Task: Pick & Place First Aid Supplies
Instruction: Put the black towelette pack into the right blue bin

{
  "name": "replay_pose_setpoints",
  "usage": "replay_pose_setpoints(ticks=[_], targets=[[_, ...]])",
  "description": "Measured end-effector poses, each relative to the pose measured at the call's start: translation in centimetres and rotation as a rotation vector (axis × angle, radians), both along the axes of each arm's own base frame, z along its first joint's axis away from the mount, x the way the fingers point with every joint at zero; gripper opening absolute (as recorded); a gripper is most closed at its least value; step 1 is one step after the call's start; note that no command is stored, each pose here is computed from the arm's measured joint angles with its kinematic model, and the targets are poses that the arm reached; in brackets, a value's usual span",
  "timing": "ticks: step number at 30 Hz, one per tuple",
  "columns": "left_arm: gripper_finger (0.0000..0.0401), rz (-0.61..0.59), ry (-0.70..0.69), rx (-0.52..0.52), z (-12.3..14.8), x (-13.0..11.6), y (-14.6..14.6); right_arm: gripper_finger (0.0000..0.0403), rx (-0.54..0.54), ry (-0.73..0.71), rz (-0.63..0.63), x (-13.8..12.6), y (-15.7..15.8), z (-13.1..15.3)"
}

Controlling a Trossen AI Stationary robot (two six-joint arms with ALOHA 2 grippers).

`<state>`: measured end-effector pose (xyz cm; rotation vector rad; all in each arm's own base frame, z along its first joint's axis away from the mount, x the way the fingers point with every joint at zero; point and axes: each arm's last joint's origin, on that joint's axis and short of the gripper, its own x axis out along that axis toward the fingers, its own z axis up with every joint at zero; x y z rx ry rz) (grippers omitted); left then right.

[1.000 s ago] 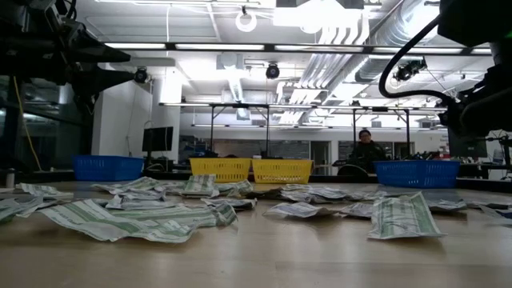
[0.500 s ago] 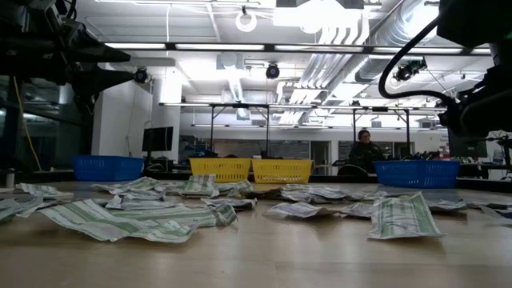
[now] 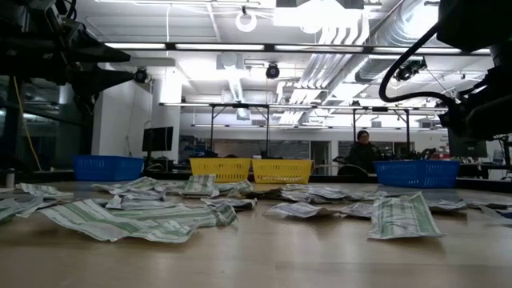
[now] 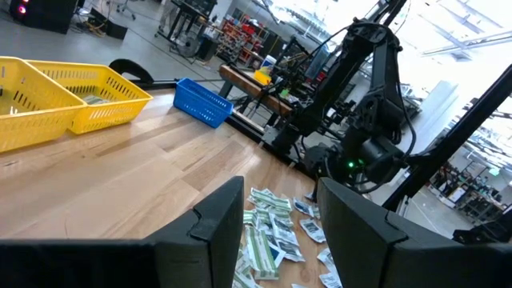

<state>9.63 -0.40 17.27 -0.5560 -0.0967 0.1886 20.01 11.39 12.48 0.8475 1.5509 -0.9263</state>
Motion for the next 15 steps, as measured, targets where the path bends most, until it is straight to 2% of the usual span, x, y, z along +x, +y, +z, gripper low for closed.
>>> replay_pose_setpoints(ticks=[8,15], targets=[[0.0161,0.0,0.001,0.0,0.0,0.0,0.0,0.0002,-0.12,-0.036,0.069,1.0,-1.5,3.1],[0.0161,0.0,0.002,0.0,0.0,0.0,0.0,0.0001,-0.226,-0.06,0.137,2.1,-6.1,5.7]])
